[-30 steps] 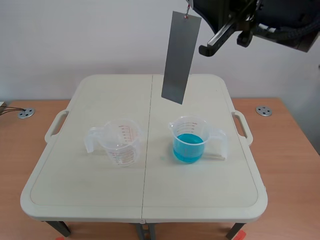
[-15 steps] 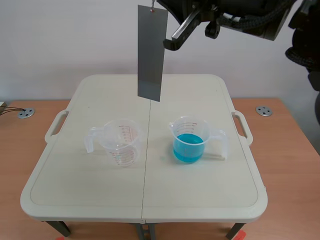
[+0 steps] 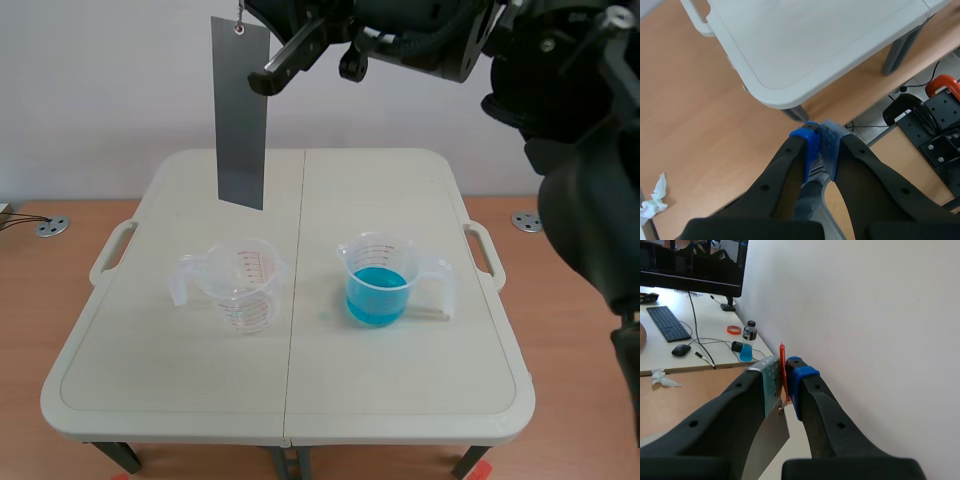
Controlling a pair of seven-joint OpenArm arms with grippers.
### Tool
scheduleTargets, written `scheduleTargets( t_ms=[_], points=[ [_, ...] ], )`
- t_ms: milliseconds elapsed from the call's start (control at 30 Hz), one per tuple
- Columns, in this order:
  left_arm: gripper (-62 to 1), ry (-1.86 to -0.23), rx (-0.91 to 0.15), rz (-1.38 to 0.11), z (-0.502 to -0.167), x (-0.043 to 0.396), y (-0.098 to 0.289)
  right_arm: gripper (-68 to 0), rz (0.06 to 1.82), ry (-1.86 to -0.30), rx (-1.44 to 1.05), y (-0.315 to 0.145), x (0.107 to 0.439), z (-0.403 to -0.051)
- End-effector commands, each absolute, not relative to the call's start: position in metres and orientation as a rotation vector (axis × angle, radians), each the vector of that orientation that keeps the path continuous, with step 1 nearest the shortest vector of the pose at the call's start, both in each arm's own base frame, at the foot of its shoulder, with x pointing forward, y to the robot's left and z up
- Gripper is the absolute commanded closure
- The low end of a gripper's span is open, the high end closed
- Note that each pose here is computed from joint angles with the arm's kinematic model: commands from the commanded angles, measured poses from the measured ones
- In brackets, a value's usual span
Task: Hold the metal plate by the orange handle, dip it into the blue solution, take it out and point at it, then put the plate back in the beaker on the left.
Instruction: 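Put the plate into the left beaker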
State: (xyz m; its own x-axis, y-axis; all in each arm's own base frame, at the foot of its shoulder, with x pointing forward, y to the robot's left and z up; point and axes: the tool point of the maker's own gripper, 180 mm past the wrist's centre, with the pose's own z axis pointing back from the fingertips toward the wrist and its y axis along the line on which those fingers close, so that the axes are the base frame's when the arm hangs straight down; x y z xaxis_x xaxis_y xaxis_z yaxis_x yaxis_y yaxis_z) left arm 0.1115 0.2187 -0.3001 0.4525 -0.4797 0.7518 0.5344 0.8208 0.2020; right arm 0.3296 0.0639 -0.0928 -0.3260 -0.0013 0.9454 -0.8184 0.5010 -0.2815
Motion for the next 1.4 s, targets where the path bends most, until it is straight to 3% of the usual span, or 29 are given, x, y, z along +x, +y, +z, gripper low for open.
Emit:
scheduleTargets(
  t_ms=[0, 500, 1367],
  points=[
    [-2.1, -0.924, -0.070, -0.630, -0.295, 0.115, 0.218, -1.5, 0.981, -1.745, 0.730, 0.069, 0.331, -0.079],
    [-2.1, -0.926, -0.070, -0.630, -0.295, 0.115, 0.218, -1.5, 0.948, -1.651, 0.827, 0.097, 0.350, -0.101],
    [-2.1, -0.919, -0.065, -0.630, -0.296, 0.115, 0.219, -1.5, 0.931, -1.505, 0.880, 0.118, 0.352, -0.148]
  ],
)
